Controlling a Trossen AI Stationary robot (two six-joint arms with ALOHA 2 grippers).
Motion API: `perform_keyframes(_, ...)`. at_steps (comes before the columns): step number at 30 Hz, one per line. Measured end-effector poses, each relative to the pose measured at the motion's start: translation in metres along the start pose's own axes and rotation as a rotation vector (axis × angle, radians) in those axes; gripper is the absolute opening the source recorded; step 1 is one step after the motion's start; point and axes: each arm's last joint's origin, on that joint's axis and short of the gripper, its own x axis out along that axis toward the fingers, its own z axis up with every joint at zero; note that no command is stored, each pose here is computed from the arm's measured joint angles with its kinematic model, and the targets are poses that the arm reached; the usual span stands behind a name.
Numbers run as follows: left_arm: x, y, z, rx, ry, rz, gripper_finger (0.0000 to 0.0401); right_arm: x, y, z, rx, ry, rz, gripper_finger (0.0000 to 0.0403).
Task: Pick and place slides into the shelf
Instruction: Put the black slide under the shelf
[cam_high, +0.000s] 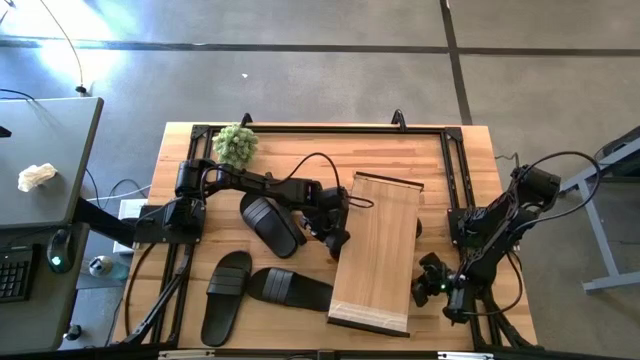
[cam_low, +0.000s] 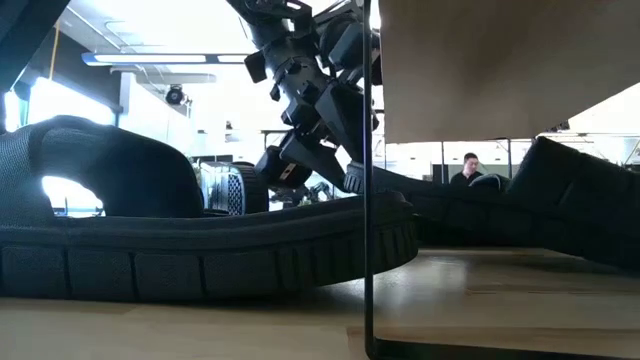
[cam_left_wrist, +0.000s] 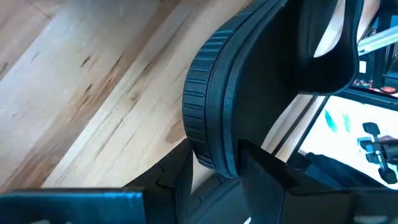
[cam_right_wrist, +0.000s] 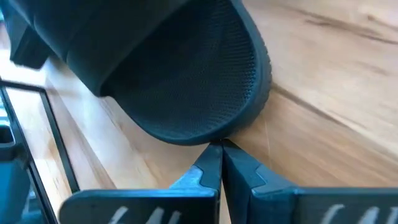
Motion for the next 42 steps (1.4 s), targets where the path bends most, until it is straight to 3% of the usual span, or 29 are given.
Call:
perform_keyframes(16,0.0,0.006,-0.006,0.181,0.061,0.053,0.0111,-0.001,-0.011,0.009,0.068,-0.104,-0.085,0.0)
perform_keyframes(23,-0.001,0.008,-0.005,0.29,0.067,0.054,0.0111,-0.007,0.003,0.004,0.063,-0.074,-0.091,0.0)
perform_keyframes(35,-0.012,0.021,0.006,0.343,0.067,0.057,0.0111,-0.014,0.02,0.001,0.07,-0.034,-0.093,0.0)
perform_keyframes(42,-0.008,0.018,0.003,0.39,0.037,0.115,0.0154,-0.014,0.021,0.001,0.073,-0.042,-0.086,0.0)
